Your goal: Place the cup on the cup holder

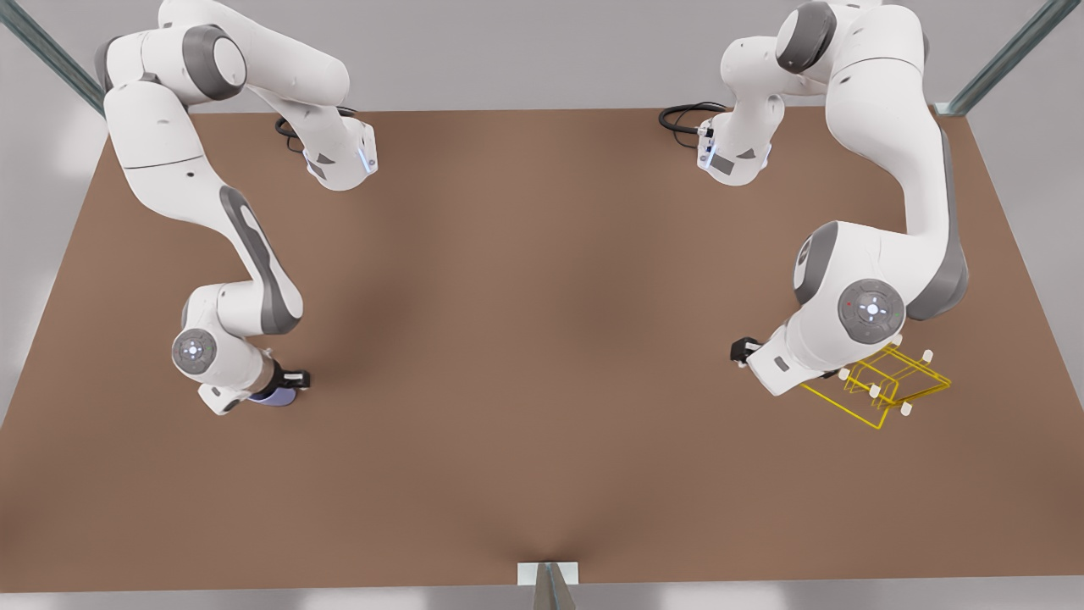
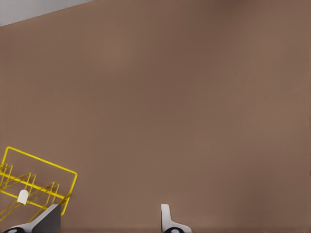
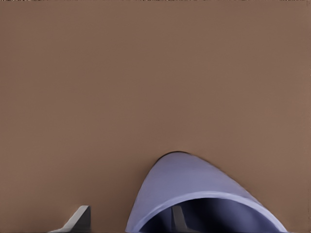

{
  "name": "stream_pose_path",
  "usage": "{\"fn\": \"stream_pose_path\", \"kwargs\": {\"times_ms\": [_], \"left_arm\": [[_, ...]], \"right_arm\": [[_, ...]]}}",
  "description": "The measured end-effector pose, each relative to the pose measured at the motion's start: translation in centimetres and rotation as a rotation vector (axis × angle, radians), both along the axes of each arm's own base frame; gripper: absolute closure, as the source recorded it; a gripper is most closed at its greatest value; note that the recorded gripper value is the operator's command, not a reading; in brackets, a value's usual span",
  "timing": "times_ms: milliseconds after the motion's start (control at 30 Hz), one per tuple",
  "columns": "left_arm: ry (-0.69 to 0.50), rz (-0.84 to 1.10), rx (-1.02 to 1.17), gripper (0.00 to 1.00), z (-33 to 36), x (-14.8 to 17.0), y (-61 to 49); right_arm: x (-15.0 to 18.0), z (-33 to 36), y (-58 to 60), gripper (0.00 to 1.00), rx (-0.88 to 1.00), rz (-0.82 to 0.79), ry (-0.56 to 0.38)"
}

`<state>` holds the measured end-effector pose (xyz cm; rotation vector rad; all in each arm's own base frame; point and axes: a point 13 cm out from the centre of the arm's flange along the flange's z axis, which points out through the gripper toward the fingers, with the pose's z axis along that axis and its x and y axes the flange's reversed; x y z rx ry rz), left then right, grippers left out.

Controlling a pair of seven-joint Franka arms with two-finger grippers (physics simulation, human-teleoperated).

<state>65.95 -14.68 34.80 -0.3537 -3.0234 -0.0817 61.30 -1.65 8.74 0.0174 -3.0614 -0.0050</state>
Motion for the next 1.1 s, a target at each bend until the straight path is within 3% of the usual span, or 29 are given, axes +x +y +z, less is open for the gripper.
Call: {"fn": "stream_pose_path", "kwargs": {"times_ms": [333,567,733,1100], "left_arm": [[-0.003,0.005,-0.001,0.0,0.4,0.0,0.2],[-0.003,0.006,0.001,0.0,0.9,-0.2,0.2],[-0.003,0.014,0.003,0.0,0.9,-0.1,0.7],[-0.05,0.054,0.041,0.0,3.6,0.5,4.4]], "right_arm": [[0.6,0.5,-0.3,0.79,0.001,0.018,-0.025],[2.0,9.9,2.9,0.79,-0.033,0.072,-0.089],[5.0,12.7,15.3,0.79,-0.007,0.153,-0.092],[2.4,13.7,46.0,0.79,0.185,0.219,-0.099]]}}
